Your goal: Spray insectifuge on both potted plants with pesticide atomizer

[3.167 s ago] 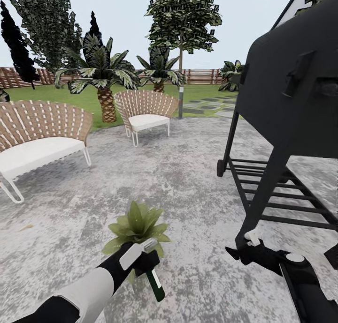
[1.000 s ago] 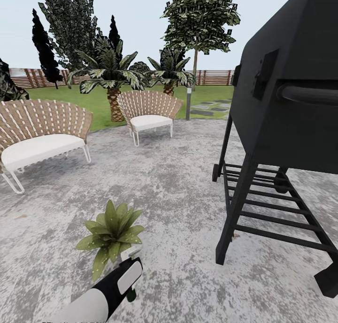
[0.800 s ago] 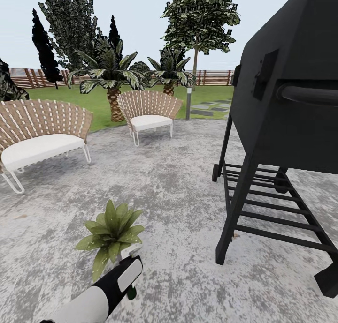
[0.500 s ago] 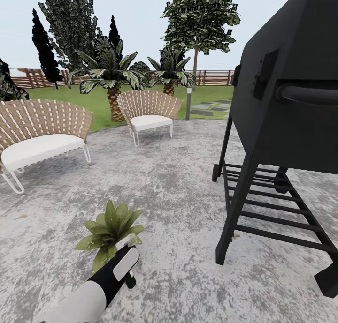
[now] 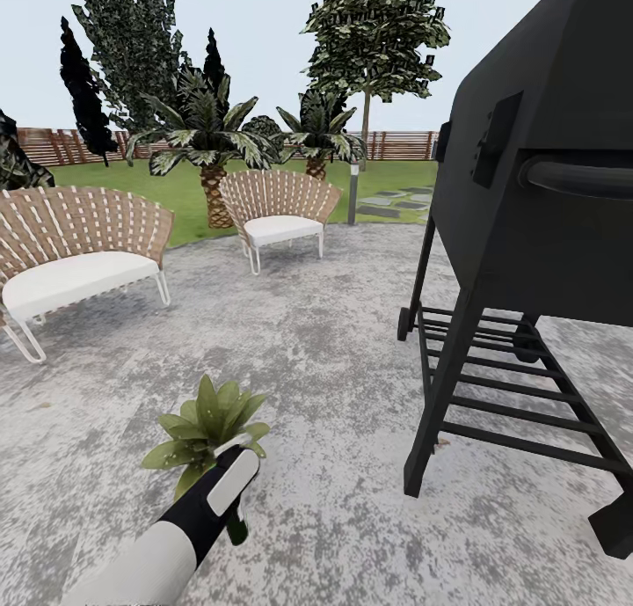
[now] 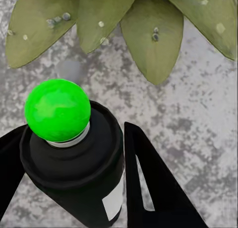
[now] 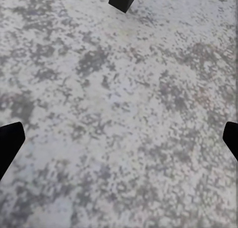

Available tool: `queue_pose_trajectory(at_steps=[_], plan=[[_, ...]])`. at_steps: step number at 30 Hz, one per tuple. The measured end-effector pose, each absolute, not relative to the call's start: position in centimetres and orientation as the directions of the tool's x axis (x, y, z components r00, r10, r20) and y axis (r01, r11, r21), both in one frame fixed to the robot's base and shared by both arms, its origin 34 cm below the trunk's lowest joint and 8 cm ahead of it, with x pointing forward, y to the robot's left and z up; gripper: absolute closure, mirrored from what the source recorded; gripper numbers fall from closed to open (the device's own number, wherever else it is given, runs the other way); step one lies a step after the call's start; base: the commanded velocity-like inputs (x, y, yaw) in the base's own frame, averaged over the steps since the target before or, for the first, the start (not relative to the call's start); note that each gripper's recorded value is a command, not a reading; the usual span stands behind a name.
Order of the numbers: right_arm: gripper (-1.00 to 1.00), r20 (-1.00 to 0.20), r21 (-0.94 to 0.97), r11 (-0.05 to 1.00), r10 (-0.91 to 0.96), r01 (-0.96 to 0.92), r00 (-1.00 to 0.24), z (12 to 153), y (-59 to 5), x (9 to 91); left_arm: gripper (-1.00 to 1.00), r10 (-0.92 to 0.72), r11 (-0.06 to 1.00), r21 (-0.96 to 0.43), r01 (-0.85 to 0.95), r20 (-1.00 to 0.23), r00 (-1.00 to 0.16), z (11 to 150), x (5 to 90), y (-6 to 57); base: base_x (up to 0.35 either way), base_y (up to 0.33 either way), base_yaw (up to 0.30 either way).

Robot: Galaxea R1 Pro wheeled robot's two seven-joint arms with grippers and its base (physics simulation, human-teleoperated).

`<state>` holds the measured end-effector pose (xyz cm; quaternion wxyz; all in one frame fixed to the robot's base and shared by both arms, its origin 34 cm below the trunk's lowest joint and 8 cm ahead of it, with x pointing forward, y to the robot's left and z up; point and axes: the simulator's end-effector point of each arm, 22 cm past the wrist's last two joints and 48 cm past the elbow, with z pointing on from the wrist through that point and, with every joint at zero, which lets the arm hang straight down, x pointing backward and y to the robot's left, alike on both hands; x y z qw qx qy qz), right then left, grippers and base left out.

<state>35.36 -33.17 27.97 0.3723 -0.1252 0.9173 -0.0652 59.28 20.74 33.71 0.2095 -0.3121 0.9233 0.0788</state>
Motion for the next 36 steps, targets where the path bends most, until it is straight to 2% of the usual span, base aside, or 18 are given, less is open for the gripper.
queue_pose_trajectory(at_steps=[8, 14, 18, 20, 24, 36], plan=[[-1.0, -0.673, -0.217, 0.959, -0.282, -0.183, -0.684, 28.2, -33.2, 35.5, 1.0, -0.515, 0.815, 0.059, -0.577, -0.382, -0.767, 32.0, 57.7, 21.0, 0.004, 0.0, 0.0], [-1.0, -0.675, -0.218, 0.958, -0.285, -0.184, -0.68, 28.2, -33.1, 35.6, 1.0, -0.508, 0.833, 0.034, -0.553, -0.35, -0.787, 30.5, 57.1, 20.2, 0.185, 0.0, 0.0], [-1.0, -0.676, -0.228, 0.956, -0.291, -0.183, -0.677, 28.5, -33.4, 35.9, 1.0, -0.644, 0.695, 0.149, -0.703, -0.307, -0.701, 33.3, 56.5, 23.6, 0.003, 0.0, 0.0], [-1.0, -0.67, -0.226, 0.956, -0.291, -0.185, -0.683, 28.2, -33.4, 35.7, 1.0, -0.649, 0.694, 0.139, -0.706, -0.303, -0.698, 33.3, 56.9, 23.5, 0.0, 0.0, 0.0], [-1.0, -0.66, -0.222, 0.957, -0.29, -0.189, -0.693, 27.7, -33.3, 35.3, 1.0, -0.621, 0.76, 0.03, -0.65, -0.263, -0.738, 32.1, 58.3, 21.1, 0.0, 0.0, 0.0], [-1.0, -0.629, -0.211, 0.957, -0.288, -0.199, -0.722, 26.4, -33.2, 34.2, 1.0, -0.623, 0.762, 0.038, -0.647, -0.234, -0.747, 29.7, 57.7, 21.0, 0.0, 0.0, 0.0]])
